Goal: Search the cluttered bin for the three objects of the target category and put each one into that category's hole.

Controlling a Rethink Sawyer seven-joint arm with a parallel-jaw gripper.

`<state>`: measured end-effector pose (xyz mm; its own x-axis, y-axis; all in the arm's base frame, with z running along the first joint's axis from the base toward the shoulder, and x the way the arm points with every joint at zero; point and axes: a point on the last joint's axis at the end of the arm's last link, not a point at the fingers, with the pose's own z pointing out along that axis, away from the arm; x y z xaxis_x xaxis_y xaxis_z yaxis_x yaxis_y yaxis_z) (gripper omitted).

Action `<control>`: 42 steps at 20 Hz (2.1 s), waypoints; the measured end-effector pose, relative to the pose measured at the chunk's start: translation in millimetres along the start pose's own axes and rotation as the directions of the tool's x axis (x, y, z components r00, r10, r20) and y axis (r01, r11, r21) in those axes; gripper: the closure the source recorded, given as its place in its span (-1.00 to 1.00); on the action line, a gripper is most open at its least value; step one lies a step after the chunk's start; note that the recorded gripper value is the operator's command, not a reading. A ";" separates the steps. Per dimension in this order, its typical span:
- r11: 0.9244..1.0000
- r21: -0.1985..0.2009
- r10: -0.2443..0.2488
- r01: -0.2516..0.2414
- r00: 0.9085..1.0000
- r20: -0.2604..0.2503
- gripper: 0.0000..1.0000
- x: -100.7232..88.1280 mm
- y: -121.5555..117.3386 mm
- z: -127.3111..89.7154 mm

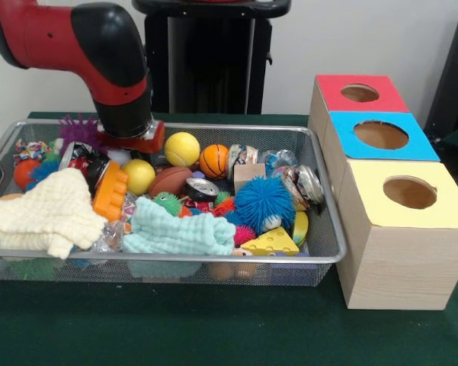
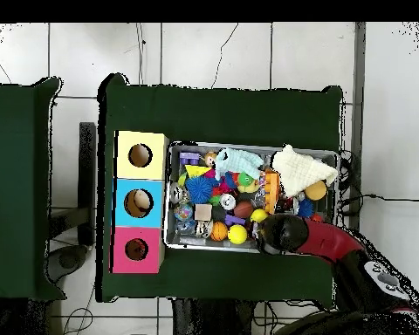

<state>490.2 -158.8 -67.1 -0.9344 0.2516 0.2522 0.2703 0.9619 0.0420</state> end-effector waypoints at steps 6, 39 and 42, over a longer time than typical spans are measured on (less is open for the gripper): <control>1.000 -0.030 0.006 -0.006 1.000 -0.025 1.00 -5.8 -5.0 -0.5; 0.992 0.099 -0.089 0.082 0.994 0.070 1.00 -157.9 -36.5 -120.5; 0.989 0.107 -0.110 0.100 0.990 0.092 1.00 -169.6 -39.6 -124.2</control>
<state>666.7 -252.9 8.6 -0.9759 0.1529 0.1559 0.1491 0.9882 -0.0364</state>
